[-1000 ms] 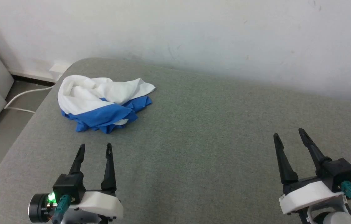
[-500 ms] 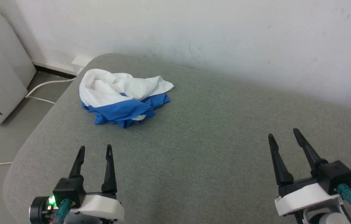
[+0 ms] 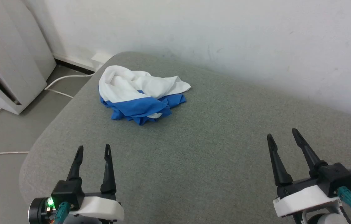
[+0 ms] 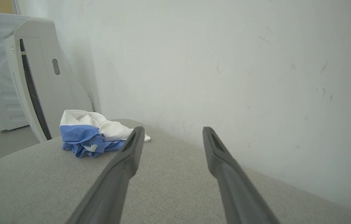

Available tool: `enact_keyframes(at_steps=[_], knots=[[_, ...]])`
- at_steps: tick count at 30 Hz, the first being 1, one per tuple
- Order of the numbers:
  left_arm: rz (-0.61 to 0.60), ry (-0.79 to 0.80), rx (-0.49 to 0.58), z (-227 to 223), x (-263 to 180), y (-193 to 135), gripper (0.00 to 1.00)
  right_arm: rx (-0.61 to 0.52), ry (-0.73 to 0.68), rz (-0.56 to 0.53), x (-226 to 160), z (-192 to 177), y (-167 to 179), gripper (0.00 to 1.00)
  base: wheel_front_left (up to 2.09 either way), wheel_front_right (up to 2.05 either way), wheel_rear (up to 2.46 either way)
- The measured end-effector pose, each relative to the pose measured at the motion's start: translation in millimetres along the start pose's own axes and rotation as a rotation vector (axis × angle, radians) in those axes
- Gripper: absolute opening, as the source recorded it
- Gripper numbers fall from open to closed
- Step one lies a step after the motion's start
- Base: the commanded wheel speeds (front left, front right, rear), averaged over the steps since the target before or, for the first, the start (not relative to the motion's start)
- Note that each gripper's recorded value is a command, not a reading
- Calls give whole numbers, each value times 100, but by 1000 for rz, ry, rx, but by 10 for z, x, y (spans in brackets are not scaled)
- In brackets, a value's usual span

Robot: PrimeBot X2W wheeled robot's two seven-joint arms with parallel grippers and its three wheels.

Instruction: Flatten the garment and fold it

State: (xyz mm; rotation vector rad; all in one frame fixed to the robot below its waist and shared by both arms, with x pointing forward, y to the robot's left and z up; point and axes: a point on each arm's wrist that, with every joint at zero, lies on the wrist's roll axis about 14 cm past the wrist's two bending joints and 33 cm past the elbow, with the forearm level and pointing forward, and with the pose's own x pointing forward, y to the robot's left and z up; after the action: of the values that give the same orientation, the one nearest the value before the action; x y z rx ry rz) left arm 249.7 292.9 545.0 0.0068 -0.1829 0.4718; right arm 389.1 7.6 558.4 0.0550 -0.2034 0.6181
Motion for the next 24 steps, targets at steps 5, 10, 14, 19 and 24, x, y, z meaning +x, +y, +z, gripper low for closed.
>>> enact_keyframes(at_steps=[5, 10, 14, 19, 24], knots=[[23, -8, 2, 15, -49, 70, 100, 8, -4, 21, 32, -15, 68, 100, 0, 0, 0], [46, -11, 4, 12, -114, 139, 100, 18, -5, 40, 62, -37, 129, 100, 0, 0, 0], [69, -16, -1, 21, -154, 197, 100, 23, -6, 56, 88, -55, 180, 100, 0, 0, 0], [90, -27, -4, 44, -190, 256, 100, 33, -9, 77, 120, -72, 246, 100, 0, 0, 0], [108, -38, -2, 66, -227, 306, 100, 39, 0, 92, 126, -113, 299, 100, 0, 0, 0]])
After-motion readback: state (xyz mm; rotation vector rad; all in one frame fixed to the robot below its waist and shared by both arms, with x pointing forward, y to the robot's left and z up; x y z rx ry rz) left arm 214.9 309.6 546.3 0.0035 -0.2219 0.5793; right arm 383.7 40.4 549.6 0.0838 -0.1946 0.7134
